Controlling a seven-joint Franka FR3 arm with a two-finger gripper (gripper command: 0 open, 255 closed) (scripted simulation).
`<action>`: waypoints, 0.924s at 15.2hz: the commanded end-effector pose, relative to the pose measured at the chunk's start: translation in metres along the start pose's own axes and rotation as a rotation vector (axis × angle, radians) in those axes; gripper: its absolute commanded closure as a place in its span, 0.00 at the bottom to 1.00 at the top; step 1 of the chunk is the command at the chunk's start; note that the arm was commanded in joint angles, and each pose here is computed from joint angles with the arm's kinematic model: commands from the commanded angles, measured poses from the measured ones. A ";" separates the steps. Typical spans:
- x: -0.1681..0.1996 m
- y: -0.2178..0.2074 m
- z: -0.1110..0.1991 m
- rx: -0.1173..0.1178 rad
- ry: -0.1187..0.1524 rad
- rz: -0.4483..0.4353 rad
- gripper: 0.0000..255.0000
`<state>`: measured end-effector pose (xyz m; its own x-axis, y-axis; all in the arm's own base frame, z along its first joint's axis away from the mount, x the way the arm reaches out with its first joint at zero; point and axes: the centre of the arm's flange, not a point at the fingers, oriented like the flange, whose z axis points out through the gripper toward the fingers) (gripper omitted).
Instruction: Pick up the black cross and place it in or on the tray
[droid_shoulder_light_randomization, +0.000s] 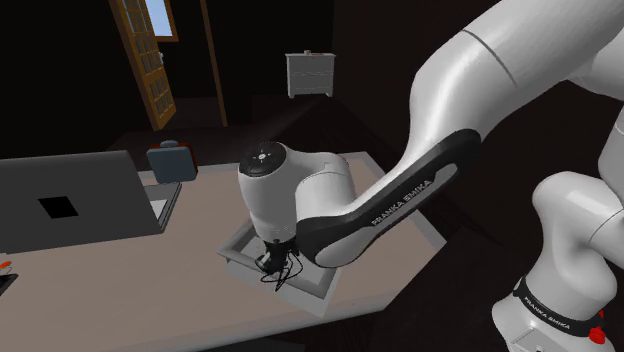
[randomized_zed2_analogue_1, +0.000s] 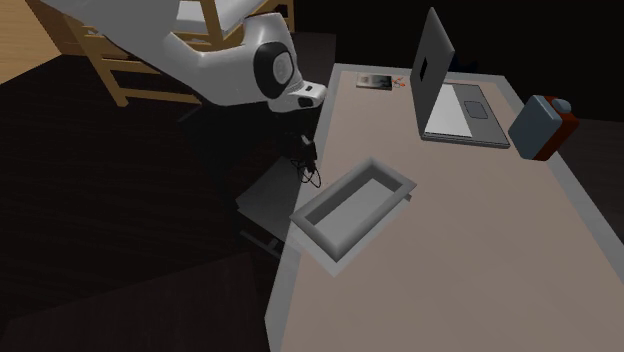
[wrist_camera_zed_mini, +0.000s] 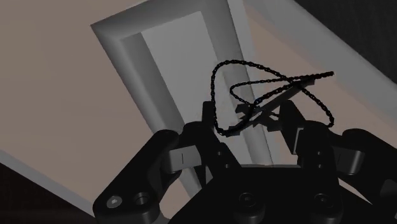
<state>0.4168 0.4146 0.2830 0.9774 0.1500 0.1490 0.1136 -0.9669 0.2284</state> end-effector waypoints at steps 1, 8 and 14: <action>0.017 0.021 0.003 0.000 0.000 -0.001 1.00; 0.083 0.086 0.015 0.000 0.000 -0.001 1.00; 0.078 0.079 0.046 0.000 0.000 -0.001 1.00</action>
<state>0.5099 0.3412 0.2727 0.9773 0.1509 0.1486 0.1146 -0.9668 0.2285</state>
